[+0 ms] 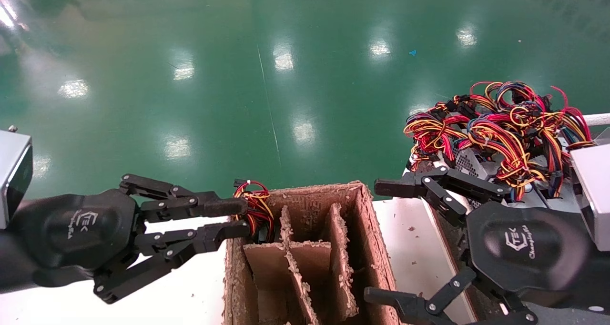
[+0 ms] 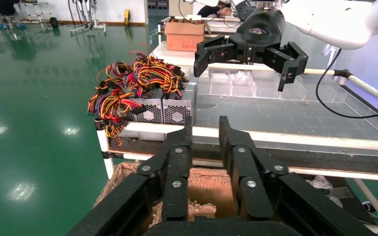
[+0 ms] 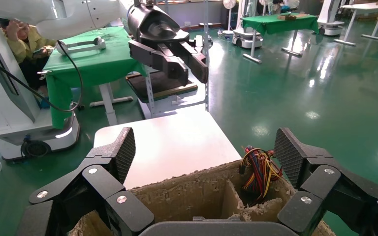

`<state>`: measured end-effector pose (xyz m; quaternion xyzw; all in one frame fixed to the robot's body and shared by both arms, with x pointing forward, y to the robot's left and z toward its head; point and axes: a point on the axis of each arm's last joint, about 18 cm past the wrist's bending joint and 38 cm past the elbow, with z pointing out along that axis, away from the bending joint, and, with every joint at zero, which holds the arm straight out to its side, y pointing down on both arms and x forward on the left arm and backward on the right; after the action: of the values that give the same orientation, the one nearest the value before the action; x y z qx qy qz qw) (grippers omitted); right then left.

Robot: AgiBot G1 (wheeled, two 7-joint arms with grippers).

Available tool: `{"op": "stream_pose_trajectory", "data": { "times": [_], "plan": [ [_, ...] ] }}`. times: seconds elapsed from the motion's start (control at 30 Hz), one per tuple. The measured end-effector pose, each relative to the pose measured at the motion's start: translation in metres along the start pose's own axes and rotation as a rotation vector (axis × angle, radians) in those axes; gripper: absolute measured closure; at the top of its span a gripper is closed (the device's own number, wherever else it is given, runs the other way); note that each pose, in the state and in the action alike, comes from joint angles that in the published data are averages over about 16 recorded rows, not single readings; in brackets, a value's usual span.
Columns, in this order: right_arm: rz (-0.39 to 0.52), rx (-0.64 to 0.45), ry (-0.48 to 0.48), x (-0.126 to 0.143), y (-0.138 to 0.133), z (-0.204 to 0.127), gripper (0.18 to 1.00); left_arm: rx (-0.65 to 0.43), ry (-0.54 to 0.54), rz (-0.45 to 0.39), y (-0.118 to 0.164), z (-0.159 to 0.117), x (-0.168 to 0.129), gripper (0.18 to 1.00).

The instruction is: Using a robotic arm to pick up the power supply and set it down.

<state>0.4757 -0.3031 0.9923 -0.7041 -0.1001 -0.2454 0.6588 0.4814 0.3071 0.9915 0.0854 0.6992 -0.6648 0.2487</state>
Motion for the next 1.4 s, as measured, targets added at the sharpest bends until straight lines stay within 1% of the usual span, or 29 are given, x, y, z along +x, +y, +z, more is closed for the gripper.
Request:
{"op": "stream_pose_trajectory", "data": {
  "times": [0.07,0.27,0.47,0.73,0.93,1.13,1.33,1.4],
  "plan": [
    [0.0,0.0,0.0,0.0,0.0,0.0,0.178,0.0,0.0,0.0,0.0,0.0,0.0,0.832],
    [0.0,0.0,0.0,0.0,0.0,0.0,0.178,0.0,0.0,0.0,0.0,0.0,0.0,0.918],
    [0.0,0.0,0.0,0.0,0.0,0.0,0.178,0.0,0.0,0.0,0.0,0.0,0.0,0.968],
    [-0.002,-0.016,0.01,0.002,0.003,0.002,0.178,0.0,0.0,0.0,0.0,0.0,0.0,0.983],
    [0.0,-0.053,0.033,0.01,0.009,0.01,0.178,0.0,0.0,0.0,0.0,0.0,0.0,0.961],
    [0.006,-0.099,0.067,0.027,0.019,0.026,0.178,0.0,0.0,0.0,0.0,0.0,0.0,0.903],
    [-0.001,-0.138,0.092,0.044,0.026,0.045,0.178,0.0,0.0,0.0,0.0,0.0,0.0,0.806],
    [-0.004,-0.146,0.097,0.048,0.028,0.05,0.178,0.0,0.0,0.0,0.0,0.0,0.0,0.76]
  ]
}}
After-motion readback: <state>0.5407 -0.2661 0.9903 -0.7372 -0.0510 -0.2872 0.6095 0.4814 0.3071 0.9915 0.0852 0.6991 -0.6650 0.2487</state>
